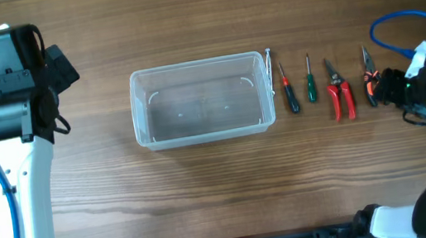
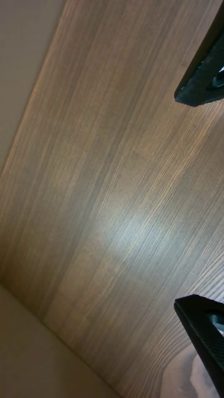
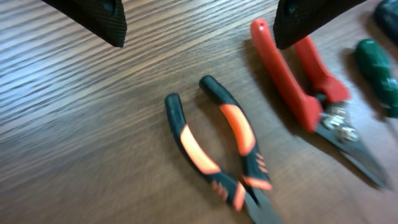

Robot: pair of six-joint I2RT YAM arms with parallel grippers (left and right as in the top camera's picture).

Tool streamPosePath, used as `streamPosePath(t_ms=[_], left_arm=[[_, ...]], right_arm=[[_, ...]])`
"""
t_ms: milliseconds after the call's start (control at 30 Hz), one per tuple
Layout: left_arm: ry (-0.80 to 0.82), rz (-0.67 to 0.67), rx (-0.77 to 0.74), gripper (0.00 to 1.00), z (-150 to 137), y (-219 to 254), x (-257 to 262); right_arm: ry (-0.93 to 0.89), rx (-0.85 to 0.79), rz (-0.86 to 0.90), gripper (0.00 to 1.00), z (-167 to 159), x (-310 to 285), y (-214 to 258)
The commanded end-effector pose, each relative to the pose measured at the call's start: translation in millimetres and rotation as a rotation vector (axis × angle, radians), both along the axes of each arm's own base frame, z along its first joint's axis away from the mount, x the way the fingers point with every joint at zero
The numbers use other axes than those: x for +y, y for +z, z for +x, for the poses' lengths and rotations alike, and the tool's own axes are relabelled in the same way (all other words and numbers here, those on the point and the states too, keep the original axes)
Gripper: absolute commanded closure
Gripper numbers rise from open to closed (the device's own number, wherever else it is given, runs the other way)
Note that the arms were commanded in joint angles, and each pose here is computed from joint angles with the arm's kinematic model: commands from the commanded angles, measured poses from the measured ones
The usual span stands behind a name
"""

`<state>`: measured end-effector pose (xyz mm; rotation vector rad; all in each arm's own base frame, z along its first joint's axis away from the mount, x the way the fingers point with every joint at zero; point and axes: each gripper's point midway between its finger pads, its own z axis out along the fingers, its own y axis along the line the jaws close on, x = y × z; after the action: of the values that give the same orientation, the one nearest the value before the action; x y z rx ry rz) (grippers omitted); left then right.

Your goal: Pack container

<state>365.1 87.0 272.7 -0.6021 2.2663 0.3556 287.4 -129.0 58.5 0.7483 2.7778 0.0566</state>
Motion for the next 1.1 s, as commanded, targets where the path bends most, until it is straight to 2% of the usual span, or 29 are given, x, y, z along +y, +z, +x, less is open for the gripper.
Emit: streamPosePath(t_ms=[0,100,200,233,267,400,533,633,700,767,800,833,967,1067], left_arm=[[0.018,0.014,0.006,0.00,-1,-1,5],[0.018,0.014,0.006,0.00,-1,-1,5],[0.018,0.014,0.006,0.00,-1,-1,5],[0.019,0.014,0.006,0.00,-1,-1,5],[0.019,0.014,0.006,0.00,-1,-1,5],[0.019,0.014,0.006,0.00,-1,-1,5],[0.018,0.014,0.006,0.00,-1,-1,5],[0.018,0.014,0.006,0.00,-1,-1,5],[0.018,0.014,0.006,0.00,-1,-1,5],[0.019,0.014,0.006,0.00,-1,-1,5],[0.019,0.014,0.006,0.00,-1,-1,5],[0.018,0.014,0.006,0.00,-1,-1,5],[0.018,0.014,0.006,0.00,-1,-1,5],[0.019,0.014,0.006,0.00,-1,-1,5]], right_arm=[[0.056,0.052,0.014,0.25,3,5,-19],[0.087,0.006,-0.003,0.25,15,3,-18],[0.220,-0.112,-0.021,0.32,42,7,-9],[0.217,-0.115,-0.034,0.33,43,5,-9],[0.221,-0.113,-0.031,0.39,44,7,-10],[0.264,-0.124,-0.038,0.39,58,17,-20],[0.264,-0.048,-0.023,0.41,54,18,-49],[0.198,0.003,-0.047,0.58,49,9,-63],[0.198,-0.005,-0.049,0.59,51,8,-63],[0.198,-0.008,-0.051,0.68,51,8,-62],[0.197,-0.007,-0.050,0.80,51,8,-62],[0.190,-0.006,-0.047,0.96,51,8,-62],[0.166,-0.015,-0.045,0.96,55,7,-45],[0.185,-0.118,-0.056,0.96,80,6,24]])
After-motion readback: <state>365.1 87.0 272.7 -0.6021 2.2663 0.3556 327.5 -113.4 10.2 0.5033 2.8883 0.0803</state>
